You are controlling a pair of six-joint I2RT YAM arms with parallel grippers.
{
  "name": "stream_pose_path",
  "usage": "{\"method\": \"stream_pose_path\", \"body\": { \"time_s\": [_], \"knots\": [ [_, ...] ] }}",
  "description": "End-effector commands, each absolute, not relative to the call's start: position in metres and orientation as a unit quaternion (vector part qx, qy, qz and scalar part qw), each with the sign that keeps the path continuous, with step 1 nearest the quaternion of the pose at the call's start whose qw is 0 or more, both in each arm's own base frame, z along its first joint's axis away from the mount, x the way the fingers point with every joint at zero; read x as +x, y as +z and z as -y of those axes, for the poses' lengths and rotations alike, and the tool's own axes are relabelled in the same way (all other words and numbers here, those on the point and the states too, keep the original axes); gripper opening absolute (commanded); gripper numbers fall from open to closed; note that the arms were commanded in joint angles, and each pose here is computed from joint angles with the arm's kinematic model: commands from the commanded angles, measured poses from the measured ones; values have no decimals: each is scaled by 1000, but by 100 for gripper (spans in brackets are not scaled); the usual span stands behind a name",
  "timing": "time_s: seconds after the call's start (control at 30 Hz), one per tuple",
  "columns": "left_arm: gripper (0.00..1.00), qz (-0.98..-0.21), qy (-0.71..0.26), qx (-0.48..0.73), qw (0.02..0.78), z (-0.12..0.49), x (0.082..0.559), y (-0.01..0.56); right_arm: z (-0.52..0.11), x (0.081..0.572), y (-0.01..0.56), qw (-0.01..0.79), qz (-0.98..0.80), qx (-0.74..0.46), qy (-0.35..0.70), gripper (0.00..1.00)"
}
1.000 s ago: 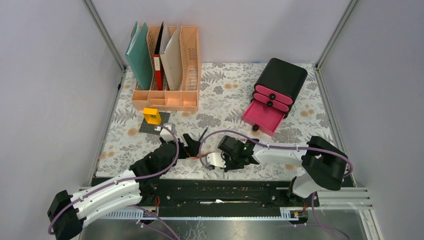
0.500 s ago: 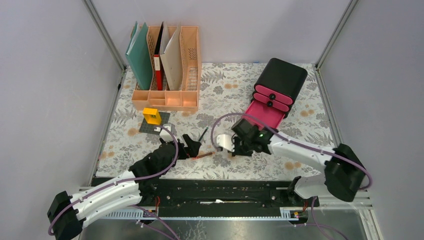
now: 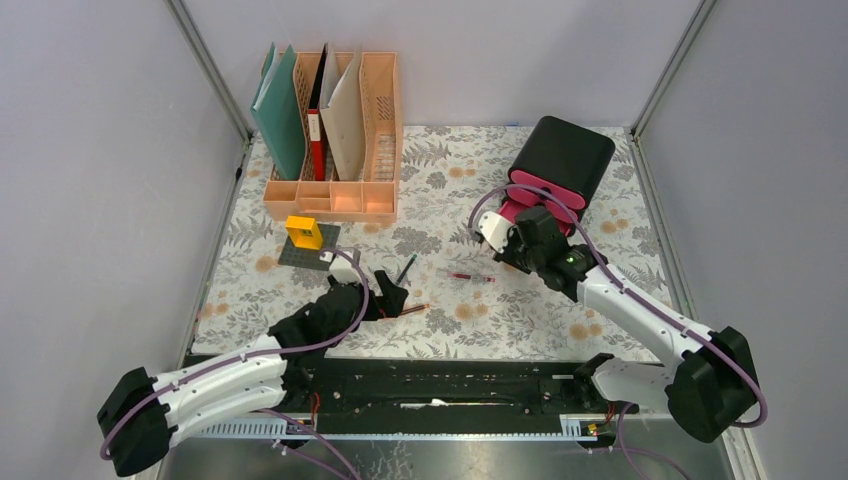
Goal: Organize the desk
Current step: Place the stationery in the drawer.
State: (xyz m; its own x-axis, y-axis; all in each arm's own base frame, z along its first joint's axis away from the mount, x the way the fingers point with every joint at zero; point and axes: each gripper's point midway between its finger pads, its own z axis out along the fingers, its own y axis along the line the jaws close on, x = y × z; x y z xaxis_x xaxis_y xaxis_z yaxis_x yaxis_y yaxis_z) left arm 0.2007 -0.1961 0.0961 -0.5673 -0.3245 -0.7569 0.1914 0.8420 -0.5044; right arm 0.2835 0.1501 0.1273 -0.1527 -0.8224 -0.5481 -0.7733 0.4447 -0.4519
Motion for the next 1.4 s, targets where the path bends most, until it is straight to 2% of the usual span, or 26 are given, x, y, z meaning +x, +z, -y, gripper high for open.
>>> {"method": "stream_pose_path", "body": {
  "time_s": [0.0,0.5,0.73,1.37],
  "knots": [
    [99,-826,-306,-33,472,208,205,112,-134,312,143,431,-775,-456,-79,0],
    [99,-822,-318,-21,472,213,203,114,-141,339,154,399,-795,-451,-70,0],
    [99,-823,-315,-18,473,211,202,113,-110,359,119,386,-805,-432,-129,0],
    [99,-824,-320,-16,468,215,202,110,-100,368,93,363,-822,-418,-134,2]
  ]
}}
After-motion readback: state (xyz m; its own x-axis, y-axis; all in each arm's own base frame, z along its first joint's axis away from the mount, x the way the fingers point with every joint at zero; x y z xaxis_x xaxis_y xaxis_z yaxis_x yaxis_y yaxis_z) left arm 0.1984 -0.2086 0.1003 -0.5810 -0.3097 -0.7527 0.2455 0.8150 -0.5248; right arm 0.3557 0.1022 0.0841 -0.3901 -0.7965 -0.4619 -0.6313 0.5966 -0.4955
